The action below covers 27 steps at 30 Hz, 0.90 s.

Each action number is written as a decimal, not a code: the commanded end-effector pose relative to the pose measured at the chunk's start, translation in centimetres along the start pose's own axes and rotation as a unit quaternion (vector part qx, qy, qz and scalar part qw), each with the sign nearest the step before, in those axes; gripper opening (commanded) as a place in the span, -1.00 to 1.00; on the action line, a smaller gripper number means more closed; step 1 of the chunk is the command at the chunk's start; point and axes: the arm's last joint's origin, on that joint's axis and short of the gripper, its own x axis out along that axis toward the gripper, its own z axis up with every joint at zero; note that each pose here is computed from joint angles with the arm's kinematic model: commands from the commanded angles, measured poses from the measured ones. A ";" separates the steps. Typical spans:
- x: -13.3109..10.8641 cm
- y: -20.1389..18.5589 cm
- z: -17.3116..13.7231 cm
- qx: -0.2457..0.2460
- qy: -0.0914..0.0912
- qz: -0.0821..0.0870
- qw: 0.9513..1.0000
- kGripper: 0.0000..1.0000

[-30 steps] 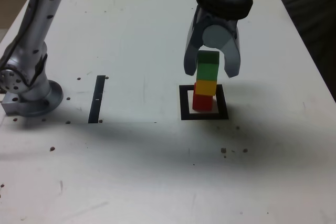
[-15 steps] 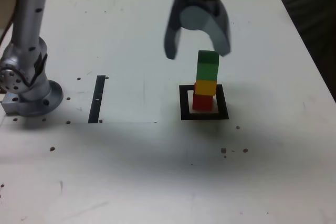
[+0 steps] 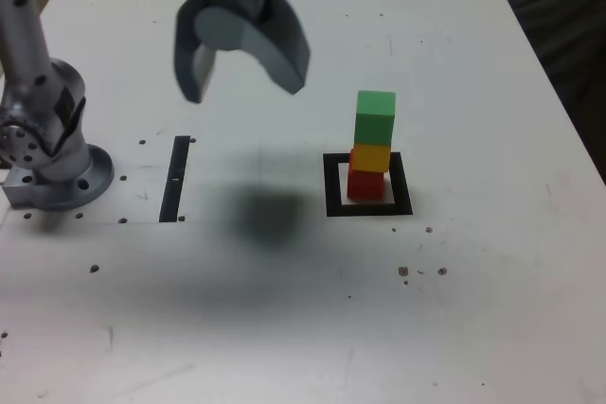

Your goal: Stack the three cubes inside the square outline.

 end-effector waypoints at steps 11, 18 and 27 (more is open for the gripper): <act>8.5 -0.7 -6.0 -0.011 0.066 -0.014 0.998 0.99; 11.5 -0.9 -6.9 -0.011 0.068 -0.021 0.997 0.99; 12.9 -1.0 -7.0 -0.010 0.058 -0.024 0.998 0.99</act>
